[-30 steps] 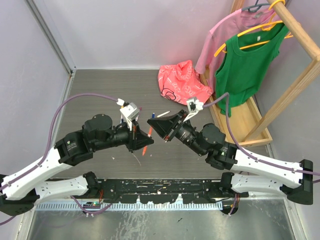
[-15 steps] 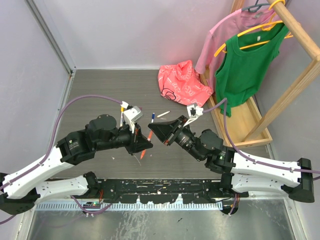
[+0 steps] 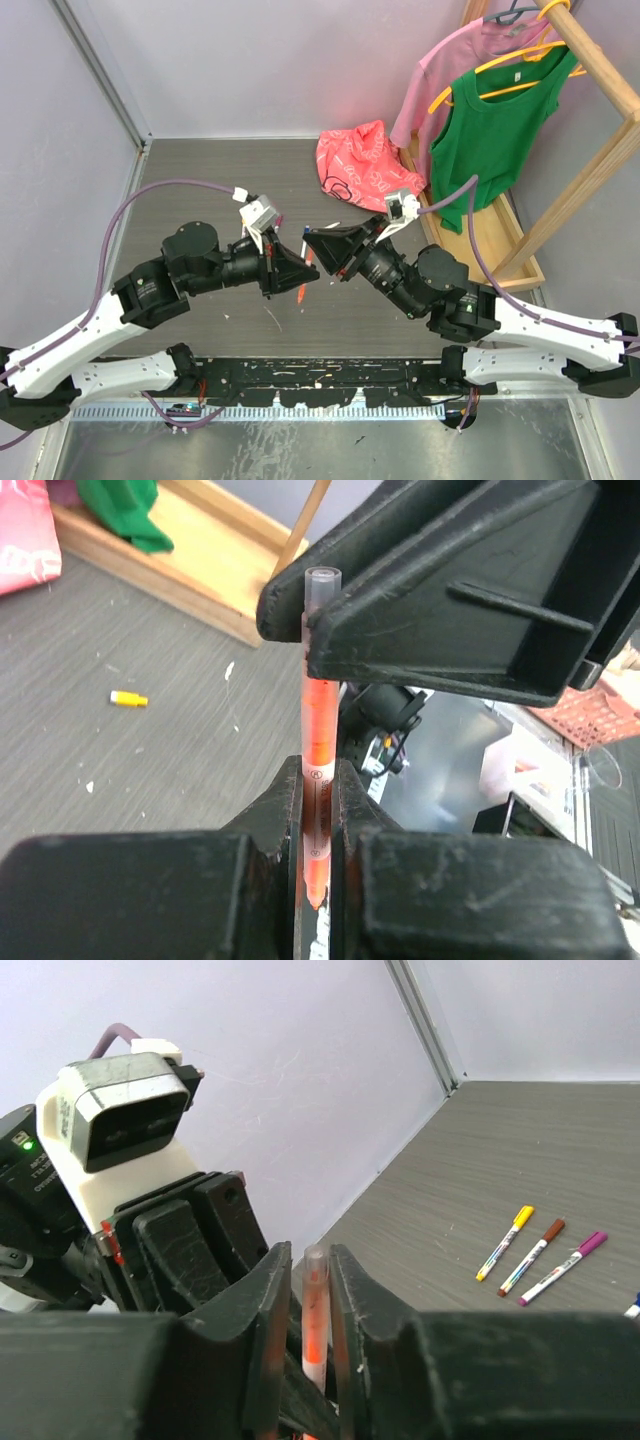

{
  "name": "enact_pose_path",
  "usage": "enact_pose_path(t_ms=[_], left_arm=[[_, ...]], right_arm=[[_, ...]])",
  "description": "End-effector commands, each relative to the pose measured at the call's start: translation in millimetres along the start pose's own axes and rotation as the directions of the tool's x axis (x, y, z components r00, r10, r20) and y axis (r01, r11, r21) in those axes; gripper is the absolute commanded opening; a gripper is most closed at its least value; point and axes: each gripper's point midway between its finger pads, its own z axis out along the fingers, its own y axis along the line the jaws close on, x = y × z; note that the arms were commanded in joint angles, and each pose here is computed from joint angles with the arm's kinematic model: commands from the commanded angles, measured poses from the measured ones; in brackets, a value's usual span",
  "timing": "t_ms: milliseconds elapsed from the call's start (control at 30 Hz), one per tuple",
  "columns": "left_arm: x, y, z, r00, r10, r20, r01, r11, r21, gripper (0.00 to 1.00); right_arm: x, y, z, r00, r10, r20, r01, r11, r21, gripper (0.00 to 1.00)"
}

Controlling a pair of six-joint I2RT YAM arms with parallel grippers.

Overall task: Insert the pens into the pen caps
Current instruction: Press the pen cap onto the pen.

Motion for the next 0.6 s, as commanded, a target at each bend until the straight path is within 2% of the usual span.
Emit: enact_pose_path(t_ms=[0,267,467,567], left_arm=[[-58.0,-16.6,-5.7,0.979,0.009,0.201,-0.018,0.999,0.042,0.00],[-41.5,-8.6,-7.5,0.987,-0.003,0.163,0.000,1.000,0.020,0.00],[-35.9,-3.0,-16.1,0.983,-0.003,0.186,0.003,1.000,0.001,0.00],[-37.3,0.9,-19.5,0.978,-0.004,0.211,0.008,1.000,-0.017,0.00]], right_arm=[[-27.2,19.2,-3.0,0.996,-0.092,0.021,0.093,0.995,-0.037,0.31],[-65.0,23.9,-23.2,0.989,-0.094,0.113,0.102,0.992,-0.071,0.39],[-36.0,-5.2,-41.4,0.992,-0.119,0.036,0.120,0.992,-0.031,0.43],[-12.6,-11.3,-49.3,0.994,-0.106,-0.023,0.105,0.993,-0.058,0.44]])
